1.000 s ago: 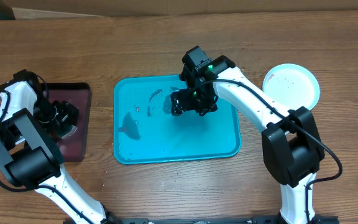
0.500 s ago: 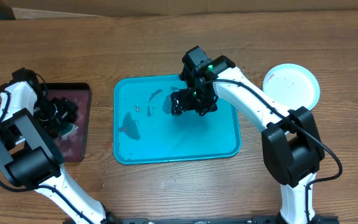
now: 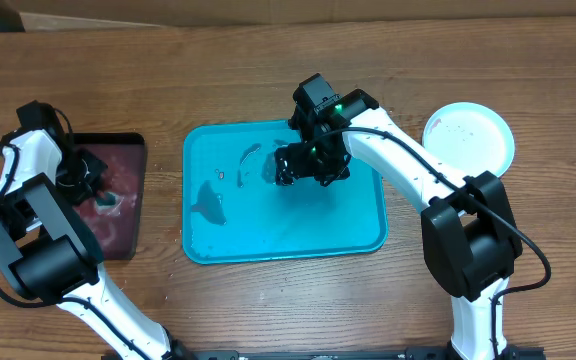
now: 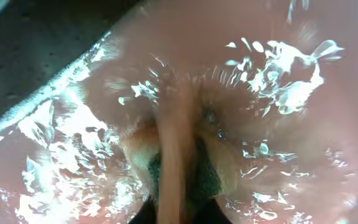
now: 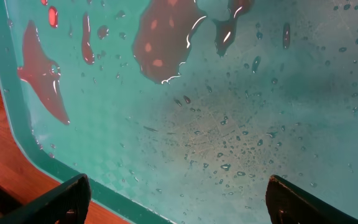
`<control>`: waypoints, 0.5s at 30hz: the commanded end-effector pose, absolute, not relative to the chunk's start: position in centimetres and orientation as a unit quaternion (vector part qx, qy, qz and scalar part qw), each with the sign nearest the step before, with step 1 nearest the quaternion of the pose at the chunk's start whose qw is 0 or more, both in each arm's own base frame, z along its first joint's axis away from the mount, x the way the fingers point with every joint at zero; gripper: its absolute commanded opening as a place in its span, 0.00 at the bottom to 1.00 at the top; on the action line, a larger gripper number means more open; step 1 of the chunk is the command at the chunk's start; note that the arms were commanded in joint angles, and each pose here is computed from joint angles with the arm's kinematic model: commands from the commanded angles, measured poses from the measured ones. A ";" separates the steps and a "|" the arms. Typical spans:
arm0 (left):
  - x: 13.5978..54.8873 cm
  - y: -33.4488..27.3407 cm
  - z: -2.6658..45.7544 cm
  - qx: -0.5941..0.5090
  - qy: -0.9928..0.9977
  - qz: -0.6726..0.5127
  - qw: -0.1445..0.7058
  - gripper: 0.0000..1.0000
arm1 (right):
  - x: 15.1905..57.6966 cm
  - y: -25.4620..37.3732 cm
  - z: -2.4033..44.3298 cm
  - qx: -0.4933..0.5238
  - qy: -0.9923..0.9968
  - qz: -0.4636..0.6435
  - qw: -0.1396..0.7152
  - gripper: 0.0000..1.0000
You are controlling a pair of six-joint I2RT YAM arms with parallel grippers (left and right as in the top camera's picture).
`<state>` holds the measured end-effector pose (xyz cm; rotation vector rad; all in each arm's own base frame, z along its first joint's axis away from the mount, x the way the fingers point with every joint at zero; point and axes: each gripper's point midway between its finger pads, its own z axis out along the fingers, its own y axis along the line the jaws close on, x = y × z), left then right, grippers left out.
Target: Clean dirty plates on tray and stack at the side
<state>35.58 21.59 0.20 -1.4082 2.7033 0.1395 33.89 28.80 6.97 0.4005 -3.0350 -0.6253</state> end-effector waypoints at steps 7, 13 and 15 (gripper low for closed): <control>34.3 22.5 -1.0 -0.458 0.885 0.084 0.027 1.00 | 34.1 28.8 8.0 0.129 -0.970 -0.205 -0.005 0.91; 34.7 22.8 -0.9 -0.458 0.884 0.085 0.037 0.97 | 34.1 28.7 8.0 0.129 -0.970 -0.204 -0.004 0.91; 34.8 22.8 -0.9 -0.448 0.889 0.086 0.038 0.71 | 34.0 28.7 8.0 0.129 -0.970 -0.204 -0.004 0.91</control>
